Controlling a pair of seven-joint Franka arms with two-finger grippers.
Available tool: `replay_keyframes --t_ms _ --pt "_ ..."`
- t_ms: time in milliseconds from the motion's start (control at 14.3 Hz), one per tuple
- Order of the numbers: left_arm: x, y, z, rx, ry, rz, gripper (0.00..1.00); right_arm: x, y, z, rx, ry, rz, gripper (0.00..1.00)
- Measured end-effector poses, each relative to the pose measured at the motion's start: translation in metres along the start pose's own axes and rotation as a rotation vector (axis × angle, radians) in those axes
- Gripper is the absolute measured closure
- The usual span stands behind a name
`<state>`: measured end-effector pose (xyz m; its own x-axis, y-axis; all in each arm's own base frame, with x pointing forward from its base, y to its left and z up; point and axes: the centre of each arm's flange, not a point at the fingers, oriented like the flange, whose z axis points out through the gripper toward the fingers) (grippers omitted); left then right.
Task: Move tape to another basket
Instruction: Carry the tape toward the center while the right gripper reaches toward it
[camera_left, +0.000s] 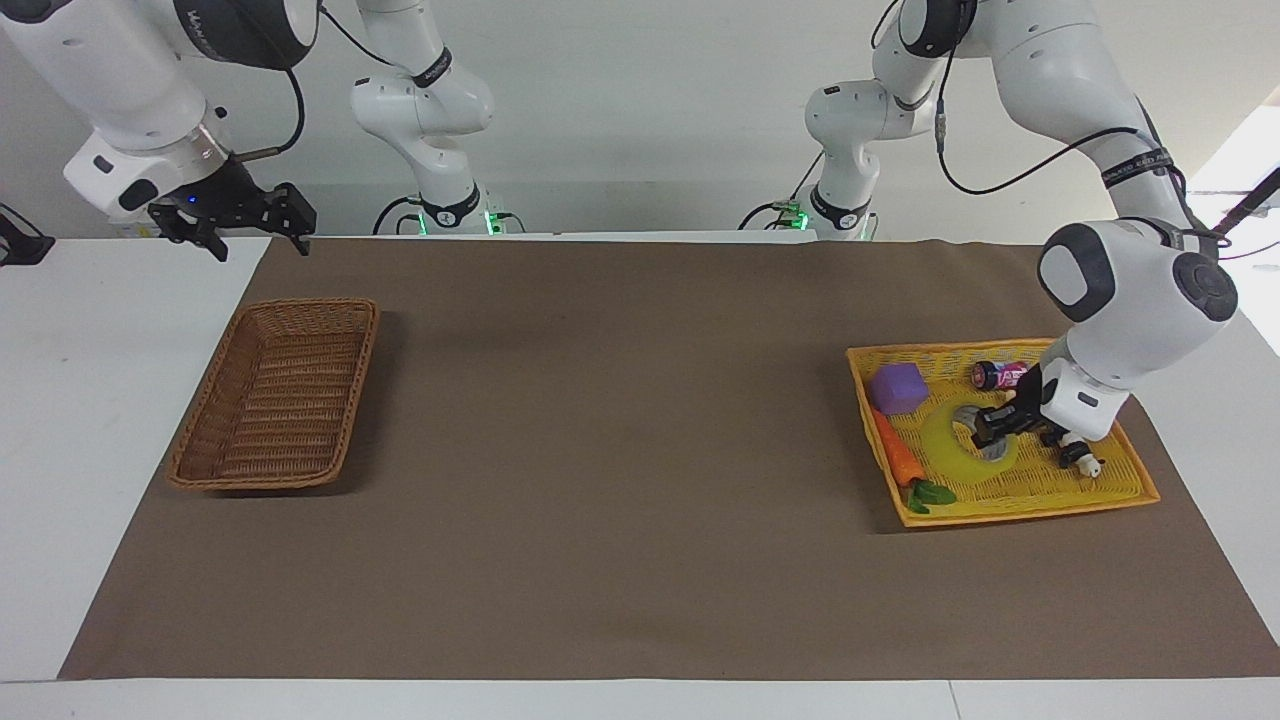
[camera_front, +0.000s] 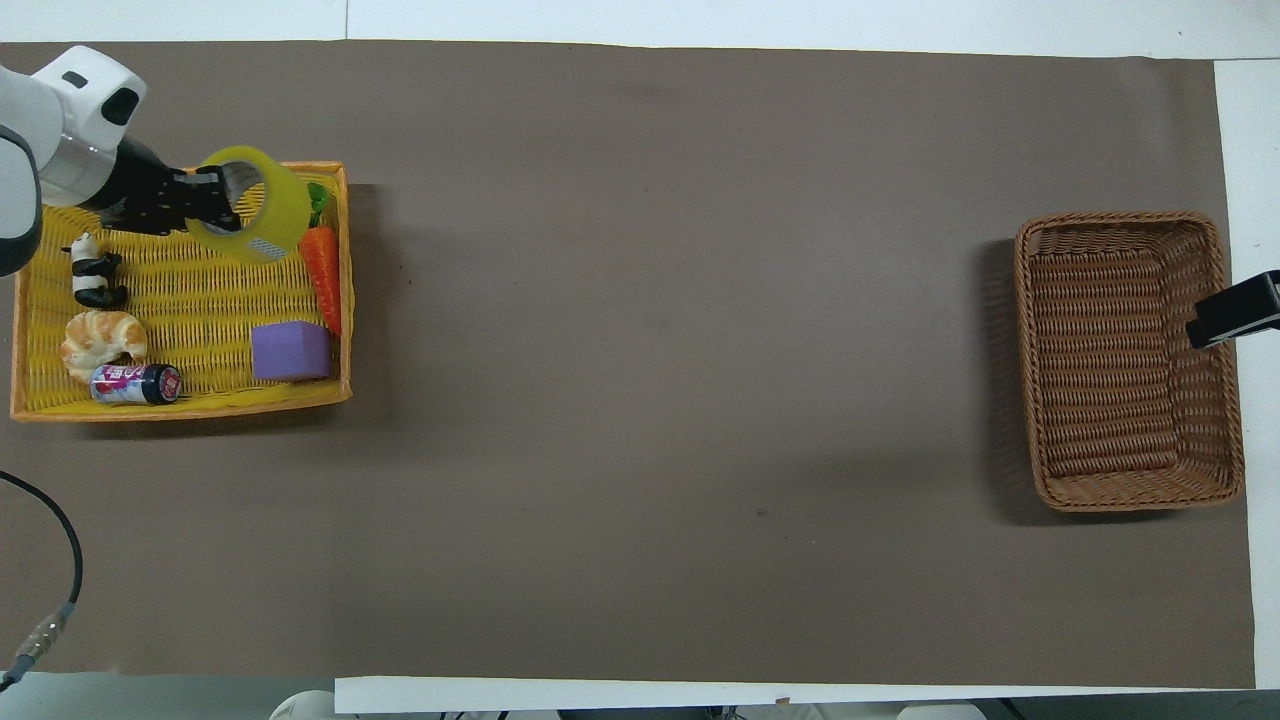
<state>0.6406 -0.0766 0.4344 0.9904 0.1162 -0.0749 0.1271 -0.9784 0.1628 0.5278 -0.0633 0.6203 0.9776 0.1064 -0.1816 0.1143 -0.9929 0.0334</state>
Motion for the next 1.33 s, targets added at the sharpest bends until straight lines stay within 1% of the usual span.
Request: replay_keyframes --t_ms 140,209,349,488,558,628,698,767,907,1047,1116,1256,1326 --pt "-0.028 0.074 -0.002 -0.068 -0.030 0.006 0.79 0.000 0.000 0.000 0.000 0.000 0.000 0.00" --pt "-0.043 0.110 0.002 -0.082 -0.046 0.018 0.79 0.000 0.000 0.000 0.000 0.000 0.000 0.00" --pt "-0.078 0.181 0.013 -0.092 -0.058 0.055 0.79 0.000 0.000 0.000 0.000 0.000 0.000 0.00" --pt "-0.114 0.238 0.024 -0.089 -0.064 0.068 0.79 0.000 0.000 0.000 0.000 0.000 0.000 0.00" --pt "-0.130 0.259 0.028 -0.087 -0.069 0.078 0.79 0.000 0.000 0.000 0.003 0.003 0.000 0.00" --pt "-0.141 0.272 0.030 -0.086 -0.071 0.086 0.79 0.002 -0.002 -0.001 0.027 0.022 -0.004 0.00" --pt "-0.145 0.276 0.031 -0.086 -0.072 0.089 0.79 0.007 -0.006 -0.002 0.087 0.065 -0.010 0.00" --pt "-0.143 0.275 0.031 -0.086 -0.070 0.085 0.79 0.012 -0.007 0.001 0.173 0.110 -0.008 0.00" --pt "-0.138 0.269 0.029 -0.085 -0.066 0.073 0.79 0.024 -0.006 0.017 0.411 0.178 0.019 0.00" --pt "-0.137 0.267 0.029 -0.084 -0.065 0.069 0.79 0.047 -0.013 0.042 0.660 0.230 0.061 0.00" --pt "-0.137 0.267 0.029 -0.084 -0.065 0.070 0.79 0.061 -0.022 0.056 0.767 0.247 0.087 0.00" --pt "-0.138 0.268 0.031 -0.083 -0.068 0.072 0.79 0.091 -0.052 0.086 0.973 0.248 0.137 0.00" --pt "-0.140 0.270 0.031 -0.082 -0.069 0.075 0.79 0.103 -0.073 0.101 1.046 0.248 0.163 0.00"
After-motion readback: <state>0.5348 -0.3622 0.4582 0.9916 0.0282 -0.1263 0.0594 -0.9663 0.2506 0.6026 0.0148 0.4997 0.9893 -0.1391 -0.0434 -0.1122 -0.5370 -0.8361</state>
